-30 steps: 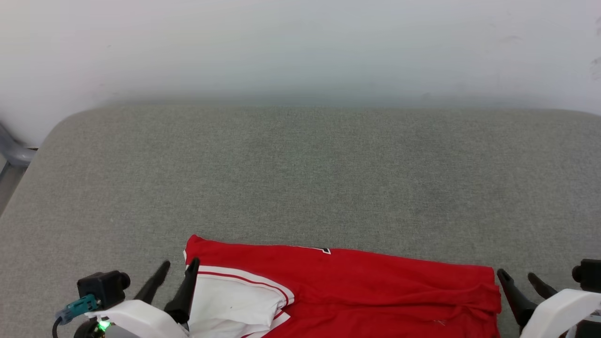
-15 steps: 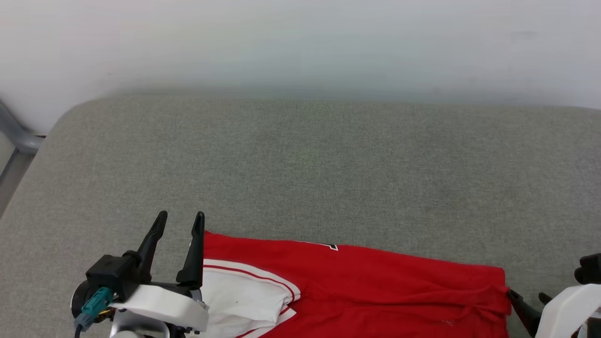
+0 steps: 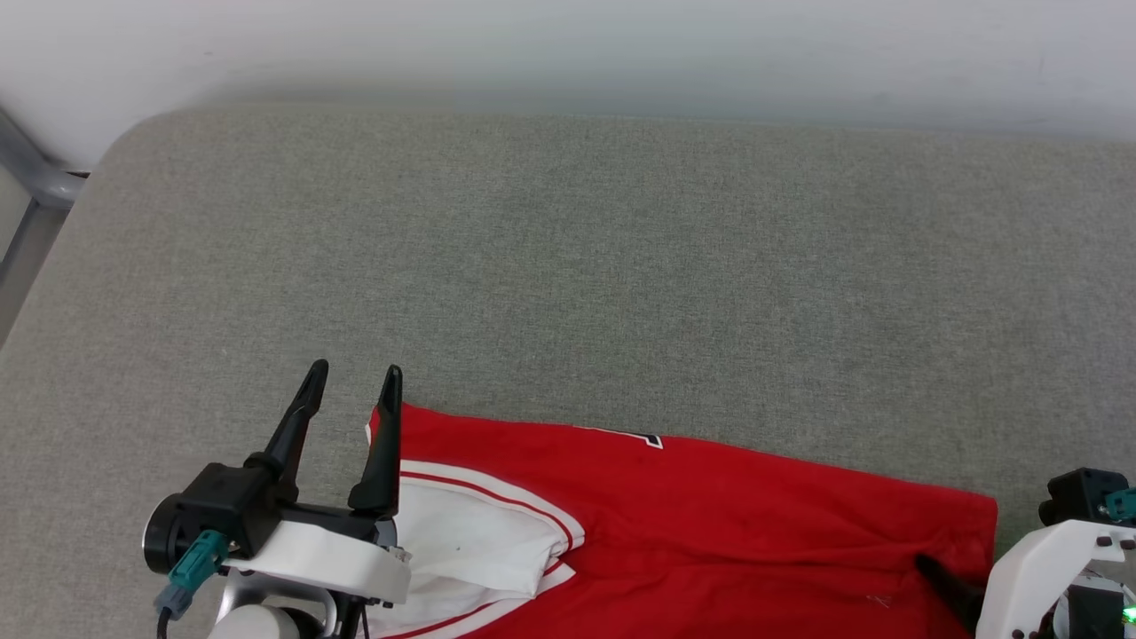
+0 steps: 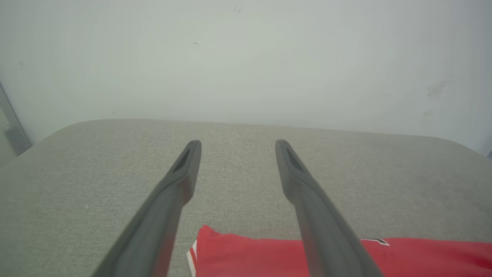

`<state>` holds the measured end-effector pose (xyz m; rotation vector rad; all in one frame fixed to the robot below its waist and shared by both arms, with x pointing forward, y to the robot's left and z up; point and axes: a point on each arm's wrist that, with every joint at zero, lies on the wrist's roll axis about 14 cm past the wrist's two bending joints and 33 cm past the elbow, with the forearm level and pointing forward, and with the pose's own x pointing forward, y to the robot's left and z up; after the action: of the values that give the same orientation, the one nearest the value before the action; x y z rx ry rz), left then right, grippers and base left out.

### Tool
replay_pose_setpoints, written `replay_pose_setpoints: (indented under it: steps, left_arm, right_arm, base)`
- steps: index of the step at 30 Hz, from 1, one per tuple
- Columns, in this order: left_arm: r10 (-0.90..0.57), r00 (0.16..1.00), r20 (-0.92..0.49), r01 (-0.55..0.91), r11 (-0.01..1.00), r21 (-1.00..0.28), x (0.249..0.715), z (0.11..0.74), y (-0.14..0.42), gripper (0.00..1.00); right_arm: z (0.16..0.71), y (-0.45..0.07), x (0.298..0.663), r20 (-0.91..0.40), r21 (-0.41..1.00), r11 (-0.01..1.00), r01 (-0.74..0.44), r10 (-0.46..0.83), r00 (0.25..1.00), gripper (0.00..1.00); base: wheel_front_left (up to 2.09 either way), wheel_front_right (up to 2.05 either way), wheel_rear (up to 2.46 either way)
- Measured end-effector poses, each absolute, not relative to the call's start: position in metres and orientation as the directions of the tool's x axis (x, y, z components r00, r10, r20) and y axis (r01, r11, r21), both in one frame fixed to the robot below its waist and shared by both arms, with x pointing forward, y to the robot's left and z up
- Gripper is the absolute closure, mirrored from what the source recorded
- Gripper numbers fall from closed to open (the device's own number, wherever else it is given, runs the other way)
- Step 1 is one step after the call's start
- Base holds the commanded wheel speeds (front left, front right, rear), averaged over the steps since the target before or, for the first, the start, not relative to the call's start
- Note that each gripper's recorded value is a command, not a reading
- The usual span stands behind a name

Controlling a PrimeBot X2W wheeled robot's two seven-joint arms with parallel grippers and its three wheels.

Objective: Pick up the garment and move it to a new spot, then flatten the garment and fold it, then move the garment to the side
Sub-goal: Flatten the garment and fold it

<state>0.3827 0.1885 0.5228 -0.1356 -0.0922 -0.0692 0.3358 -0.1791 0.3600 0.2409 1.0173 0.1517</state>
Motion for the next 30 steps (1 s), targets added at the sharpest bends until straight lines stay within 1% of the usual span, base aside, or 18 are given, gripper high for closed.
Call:
replay_pose_setpoints:
  steps: [1, 2, 3, 4, 6, 9, 13, 17, 23, 27, 30]
  left_arm:
    - [-0.066, 0.993, 0.095, 0.078, 0.989, -0.129, 0.383, 0.522, 0.188, 0.0]
    - [-0.069, 0.993, 0.093, 0.081, 0.988, -0.128, 0.384, 0.521, 0.187, 0.0]
    - [-0.071, 0.993, 0.093, 0.082, 0.988, -0.128, 0.384, 0.52, 0.186, 0.0]
    - [-0.074, 0.993, 0.092, 0.085, 0.989, -0.124, 0.384, 0.52, 0.186, 0.0]
    - [-0.075, 0.993, 0.094, 0.086, 0.989, -0.117, 0.384, 0.52, 0.186, 0.0]
    - [-0.075, 0.992, 0.097, 0.085, 0.991, -0.104, 0.382, 0.521, 0.187, 0.0]
    - [-0.077, 0.991, 0.108, 0.086, 0.992, -0.087, 0.376, 0.524, 0.188, 0.0]
    - [-0.08, 0.991, 0.111, 0.09, 0.993, -0.083, 0.369, 0.526, 0.187, 0.0]
    - [-0.095, 0.989, 0.116, 0.104, 0.991, -0.078, 0.362, 0.528, 0.182, 0.0]
    - [-0.106, 0.988, 0.115, 0.115, 0.991, -0.075, 0.36, 0.528, 0.179, 0.0]
    - [-0.106, 0.988, 0.113, 0.114, 0.991, -0.072, 0.359, 0.528, 0.178, 0.0]
  right_arm:
    - [0.357, -0.178, 0.335, -0.828, 0.272, 0.962, -0.013, 0.241, 0.506, 0.0]
    - [0.356, -0.177, 0.334, -0.831, 0.279, 0.96, -0.01, 0.247, 0.498, 0.33]
    - [0.355, -0.176, 0.333, -0.833, 0.283, 0.959, -0.011, 0.251, 0.493, 0.75]
    - [0.354, -0.176, 0.334, -0.834, 0.284, 0.959, -0.014, 0.254, 0.49, 1.0]
    - [0.355, -0.173, 0.334, -0.832, 0.291, 0.956, -0.02, 0.263, 0.489, 1.0]
    - [0.363, -0.166, 0.338, -0.812, 0.304, 0.952, -0.041, 0.282, 0.512, 1.0]
    - [0.381, -0.172, 0.346, -0.776, 0.29, 0.955, -0.062, 0.273, 0.568, 1.0]
    - [0.402, -0.189, 0.353, -0.741, 0.26, 0.964, -0.055, 0.236, 0.628, 1.0]
    - [0.421, -0.238, 0.348, -0.725, 0.205, 0.978, 0.049, 0.119, 0.678, 1.0]
    - [0.429, -0.275, 0.337, -0.726, 0.171, 0.974, 0.147, 0.024, 0.687, 1.0]
    - [0.433, -0.29, 0.33, -0.722, 0.172, 0.965, 0.197, -0.012, 0.692, 1.0]
  base:
    - [0.0, 0.0, 0.0]
    - [0.0, 0.0, 0.0]
    - [0.0, 0.0, 0.0]
    - [0.0, 0.0, 0.0]
    - [0.0, 0.0, 0.0]
    - [0.0, 0.0, 0.0]
    - [0.0, 0.0, 0.0]
    - [0.0, 0.0, 0.0]
    - [0.0, 0.0, 0.0]
    - [0.0, 0.0, 0.0]
    - [0.0, 0.0, 0.0]
